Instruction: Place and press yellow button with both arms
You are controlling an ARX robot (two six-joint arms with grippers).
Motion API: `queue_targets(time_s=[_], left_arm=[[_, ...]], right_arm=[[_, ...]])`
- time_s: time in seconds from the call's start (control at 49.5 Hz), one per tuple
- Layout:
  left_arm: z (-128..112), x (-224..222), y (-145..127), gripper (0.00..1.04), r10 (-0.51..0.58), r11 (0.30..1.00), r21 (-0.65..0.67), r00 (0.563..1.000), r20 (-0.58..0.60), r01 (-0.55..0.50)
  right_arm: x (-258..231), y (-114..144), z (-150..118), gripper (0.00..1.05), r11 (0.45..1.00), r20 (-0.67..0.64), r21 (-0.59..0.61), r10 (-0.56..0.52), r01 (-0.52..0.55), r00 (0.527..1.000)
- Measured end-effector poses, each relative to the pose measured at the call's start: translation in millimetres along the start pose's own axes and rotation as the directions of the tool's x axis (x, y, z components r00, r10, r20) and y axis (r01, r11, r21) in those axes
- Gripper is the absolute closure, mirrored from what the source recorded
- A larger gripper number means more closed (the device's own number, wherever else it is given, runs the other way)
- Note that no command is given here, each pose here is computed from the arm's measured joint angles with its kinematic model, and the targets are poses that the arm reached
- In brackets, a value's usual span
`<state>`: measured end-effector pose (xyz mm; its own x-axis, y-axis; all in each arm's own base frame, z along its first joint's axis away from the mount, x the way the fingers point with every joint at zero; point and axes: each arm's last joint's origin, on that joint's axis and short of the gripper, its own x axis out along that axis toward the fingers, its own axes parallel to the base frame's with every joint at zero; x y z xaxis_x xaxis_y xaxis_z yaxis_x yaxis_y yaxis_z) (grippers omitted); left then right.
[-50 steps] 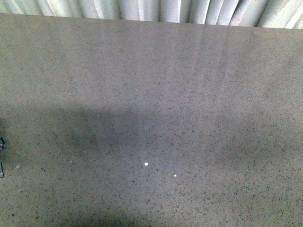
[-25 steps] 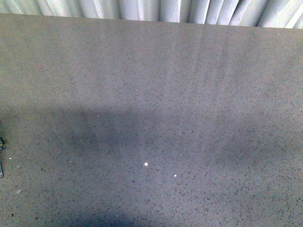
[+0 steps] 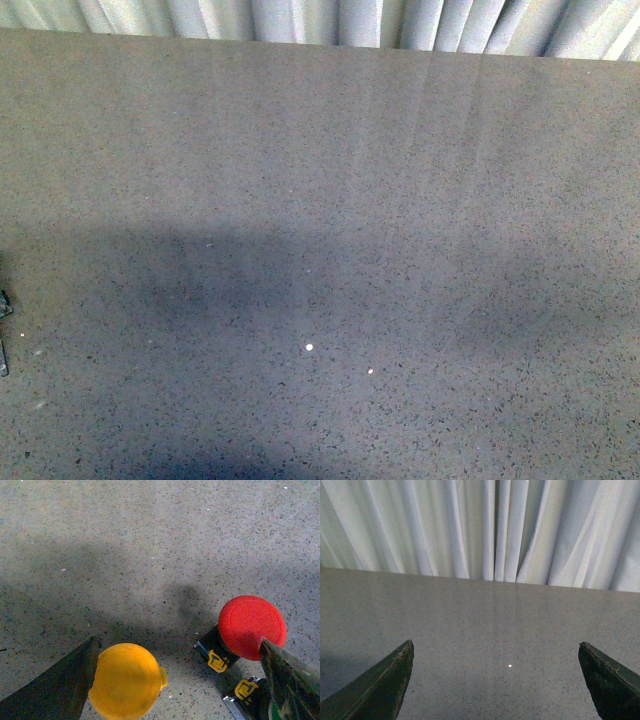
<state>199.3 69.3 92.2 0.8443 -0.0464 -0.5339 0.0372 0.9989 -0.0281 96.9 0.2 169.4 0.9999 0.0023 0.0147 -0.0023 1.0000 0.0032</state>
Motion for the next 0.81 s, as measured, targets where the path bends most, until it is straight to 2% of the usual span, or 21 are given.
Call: queue_targets(time_s=[0.807], left_arm=[[-1, 6, 21, 0.09, 0.063, 0.994, -0.085, 0.998, -0.009, -0.064]], right_arm=[[0, 0, 0, 0.09, 1.000, 0.000, 0.000, 0.000, 0.000, 1.000]])
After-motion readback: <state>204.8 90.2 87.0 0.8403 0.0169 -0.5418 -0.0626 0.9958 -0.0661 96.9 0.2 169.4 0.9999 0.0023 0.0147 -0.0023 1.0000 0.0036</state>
